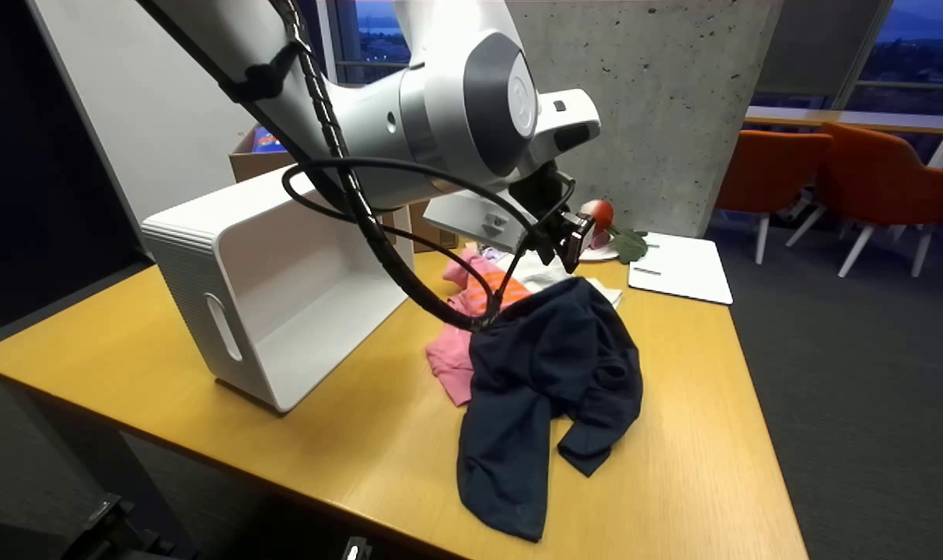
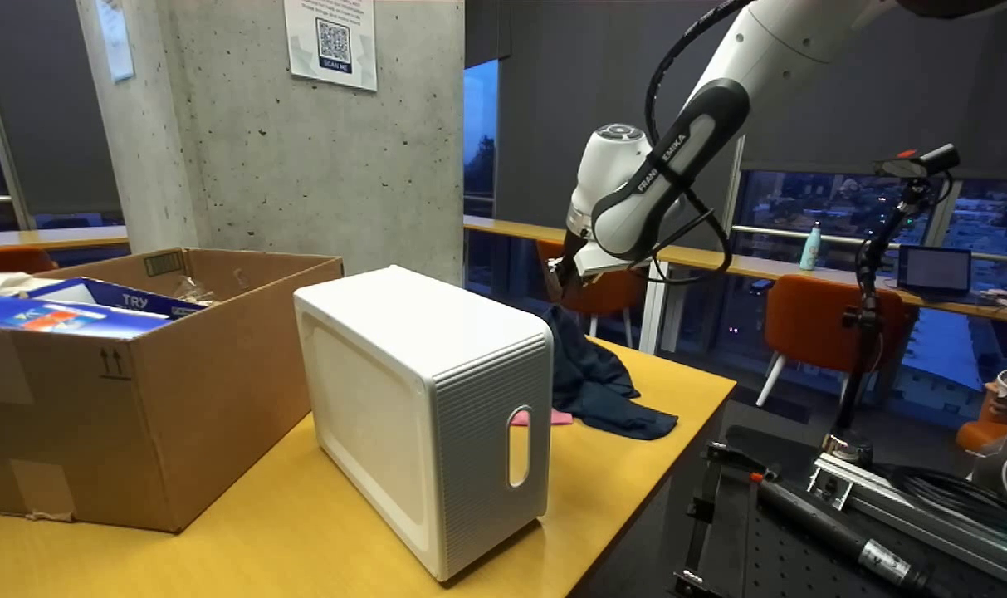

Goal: Put the shirt on the basket

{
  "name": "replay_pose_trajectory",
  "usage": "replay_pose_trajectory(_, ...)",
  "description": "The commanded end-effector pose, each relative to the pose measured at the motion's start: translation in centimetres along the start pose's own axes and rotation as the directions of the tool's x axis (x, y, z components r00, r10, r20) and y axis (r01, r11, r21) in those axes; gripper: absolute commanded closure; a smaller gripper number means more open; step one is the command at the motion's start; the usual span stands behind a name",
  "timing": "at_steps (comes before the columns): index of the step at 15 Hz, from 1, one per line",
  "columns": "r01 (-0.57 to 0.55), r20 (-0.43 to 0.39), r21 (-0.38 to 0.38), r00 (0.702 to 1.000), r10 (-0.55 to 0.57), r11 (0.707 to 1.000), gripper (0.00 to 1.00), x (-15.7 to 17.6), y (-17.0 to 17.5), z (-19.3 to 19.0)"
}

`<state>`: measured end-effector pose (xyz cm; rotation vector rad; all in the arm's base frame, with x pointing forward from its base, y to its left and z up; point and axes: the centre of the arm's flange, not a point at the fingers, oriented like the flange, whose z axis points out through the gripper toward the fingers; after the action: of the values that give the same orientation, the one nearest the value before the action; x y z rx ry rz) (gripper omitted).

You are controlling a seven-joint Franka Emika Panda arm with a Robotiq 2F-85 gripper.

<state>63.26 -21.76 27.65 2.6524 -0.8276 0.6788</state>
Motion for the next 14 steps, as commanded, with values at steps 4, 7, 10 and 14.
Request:
replay_pose_trajectory(4,-0.017,0.035,0.011,0.999,0.017,1.000,0.09,-1.3,1.7,-2.5)
replay_pose_trajectory(7,-0.035,0.108,0.042,0.994,0.030,0.999,0.00,-3.7,2.2,-4.7)
replay_pose_trajectory(10,-0.093,0.160,0.061,0.984,0.082,0.994,0.00,-7.0,2.0,-5.6)
replay_pose_trajectory(14,-0.118,0.126,0.195,0.988,0.094,0.974,0.00,-11.3,2.5,-4.4)
